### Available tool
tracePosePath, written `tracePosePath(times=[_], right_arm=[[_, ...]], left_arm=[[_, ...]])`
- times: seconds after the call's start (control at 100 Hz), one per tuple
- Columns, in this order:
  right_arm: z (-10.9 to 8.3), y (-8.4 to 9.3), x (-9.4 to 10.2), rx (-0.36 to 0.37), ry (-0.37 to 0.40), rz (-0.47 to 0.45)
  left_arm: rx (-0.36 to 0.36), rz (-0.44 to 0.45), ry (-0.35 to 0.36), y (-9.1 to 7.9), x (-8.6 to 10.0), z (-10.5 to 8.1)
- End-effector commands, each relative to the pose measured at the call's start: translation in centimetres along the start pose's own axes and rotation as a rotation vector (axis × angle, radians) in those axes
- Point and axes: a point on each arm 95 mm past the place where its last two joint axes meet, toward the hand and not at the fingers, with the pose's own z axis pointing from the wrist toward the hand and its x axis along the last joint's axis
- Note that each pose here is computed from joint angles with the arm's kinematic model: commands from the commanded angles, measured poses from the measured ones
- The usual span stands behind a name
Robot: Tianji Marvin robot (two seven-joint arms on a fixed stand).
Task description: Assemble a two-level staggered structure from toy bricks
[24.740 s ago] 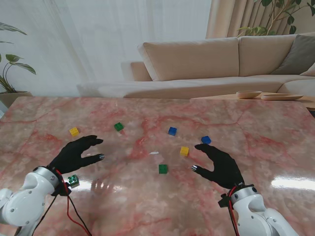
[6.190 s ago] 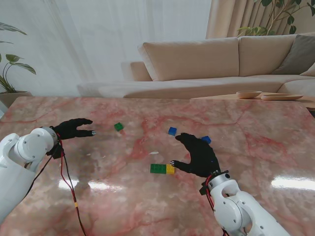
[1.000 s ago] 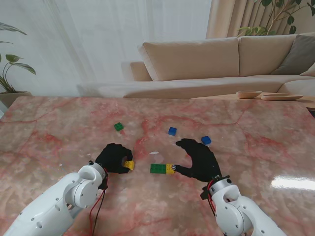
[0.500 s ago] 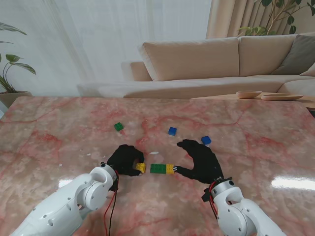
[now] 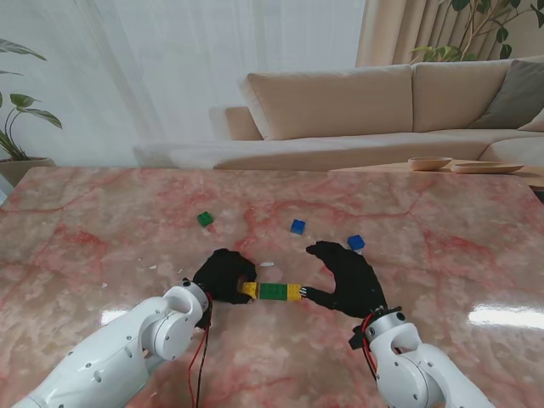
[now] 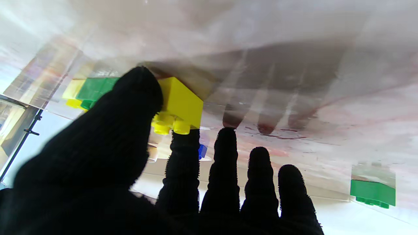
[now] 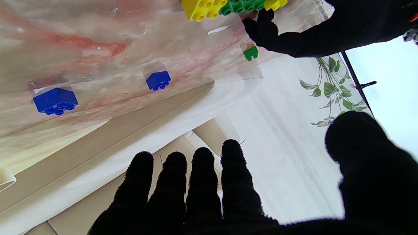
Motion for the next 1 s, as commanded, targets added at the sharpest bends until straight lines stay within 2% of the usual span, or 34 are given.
tracePosePath(times=[0.0,0.99], right_arm=[[-0.34,-0.42,-0.1,0.021,-0.012,0.007],[-0.47,-0.39,0.0,0.025,-0.009,0.016]], left_arm=[[-0.007,0.008,0.012,0.48,0.19,0.04],[-0.02,0.065,0.049,0.93,-0.09,-0.29]])
